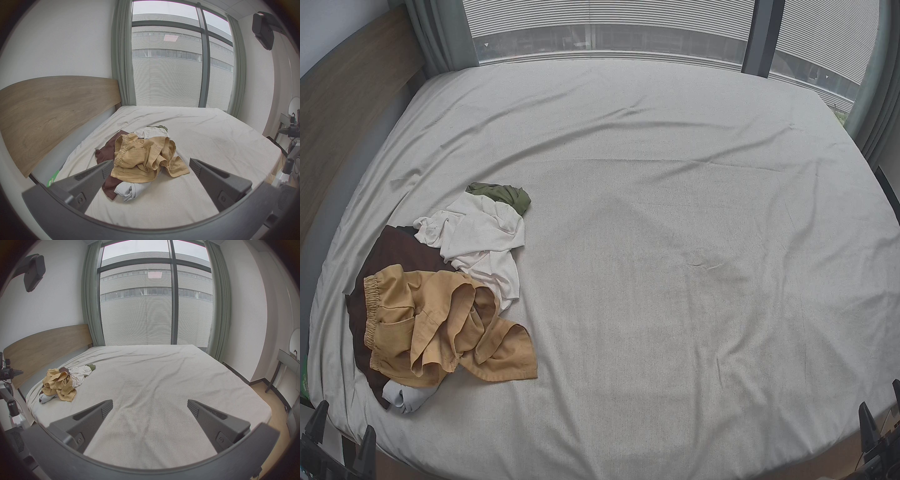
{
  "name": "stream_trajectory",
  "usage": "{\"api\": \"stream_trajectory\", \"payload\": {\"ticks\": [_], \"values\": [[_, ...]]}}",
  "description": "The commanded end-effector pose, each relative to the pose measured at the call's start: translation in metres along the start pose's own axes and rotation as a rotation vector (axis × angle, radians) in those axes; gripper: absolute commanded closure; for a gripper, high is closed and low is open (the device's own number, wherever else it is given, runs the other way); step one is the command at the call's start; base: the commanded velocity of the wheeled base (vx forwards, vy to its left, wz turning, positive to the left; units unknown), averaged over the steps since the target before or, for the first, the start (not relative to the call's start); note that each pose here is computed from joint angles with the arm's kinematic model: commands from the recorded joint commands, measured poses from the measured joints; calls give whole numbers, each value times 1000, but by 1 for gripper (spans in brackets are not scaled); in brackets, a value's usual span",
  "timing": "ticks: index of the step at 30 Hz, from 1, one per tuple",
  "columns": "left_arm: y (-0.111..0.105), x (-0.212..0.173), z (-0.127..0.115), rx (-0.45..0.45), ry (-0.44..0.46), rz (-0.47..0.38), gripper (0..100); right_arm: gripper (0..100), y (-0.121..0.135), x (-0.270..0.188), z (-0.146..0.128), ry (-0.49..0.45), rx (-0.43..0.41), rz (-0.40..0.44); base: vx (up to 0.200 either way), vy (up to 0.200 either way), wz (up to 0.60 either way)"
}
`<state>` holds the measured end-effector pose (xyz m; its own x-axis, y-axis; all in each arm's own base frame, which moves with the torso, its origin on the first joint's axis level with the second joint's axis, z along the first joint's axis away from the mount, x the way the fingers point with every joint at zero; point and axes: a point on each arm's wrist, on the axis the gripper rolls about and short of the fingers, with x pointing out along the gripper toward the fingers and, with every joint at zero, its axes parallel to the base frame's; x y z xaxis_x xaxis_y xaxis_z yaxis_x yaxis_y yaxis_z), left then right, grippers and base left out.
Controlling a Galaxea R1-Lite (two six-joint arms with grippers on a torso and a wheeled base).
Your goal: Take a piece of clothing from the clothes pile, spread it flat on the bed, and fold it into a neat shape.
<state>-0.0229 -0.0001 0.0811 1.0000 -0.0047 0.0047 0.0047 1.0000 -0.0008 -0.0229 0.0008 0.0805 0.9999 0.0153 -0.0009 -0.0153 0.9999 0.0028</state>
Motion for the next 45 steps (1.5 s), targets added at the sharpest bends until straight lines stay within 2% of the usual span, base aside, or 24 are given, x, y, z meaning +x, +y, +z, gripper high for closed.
{"api": "stream_trajectory", "payload": {"ticks": [1, 22, 24, 25, 26, 27, 29, 33, 36, 37, 39, 45], "values": [[0, 0, -5, 1, 2, -1, 0, 0, 0, 1, -4, 13, -4, 2, 0, 0, 0], [0, 0, -5, -2, 2, 0, 0, 0, 0, 1, -5, 8, -13, 9, 0, 0, 0], [0, 0, -5, -2, 2, -1, 0, 0, 0, -4, 18, -116, -19, 12, 0, 0, 0], [0, 0, -5, -2, 2, 0, 0, 0, 0, -5, 23, -139, -21, 10, 0, 0, 0], [0, 0, -5, -2, 2, 0, 0, 0, 0, -5, 45, -177, -20, 14, 0, 0, 0], [0, 0, -5, -2, 2, 0, 0, 0, 0, -4, 46, -177, -20, 14, 0, 0, 0], [0, 0, -5, -2, 2, 0, 0, 0, 0, 5, 59, -125, -15, 36, 0, 0, 0], [0, 0, -5, -1, 3, 0, 0, 0, 0, 18, 55, -19, 24, 160, 0, 0, 0], [0, 0, -5, 1, 3, 0, 0, 0, 0, 21, 56, 5, 51, 222, 0, 0, 0], [0, 0, -5, 1, 3, 0, 0, 0, 1, 25, 62, 22, 102, 277, 0, 0, 0], [0, 0, -5, 1, 3, 0, 0, 0, 2, 30, 73, 36, 147, 319, 0, 0, 0], [0, 0, -5, 2, 3, 0, 0, 0, 9, 50, 98, 75, 163, 353, 0, 0, 0]]}}
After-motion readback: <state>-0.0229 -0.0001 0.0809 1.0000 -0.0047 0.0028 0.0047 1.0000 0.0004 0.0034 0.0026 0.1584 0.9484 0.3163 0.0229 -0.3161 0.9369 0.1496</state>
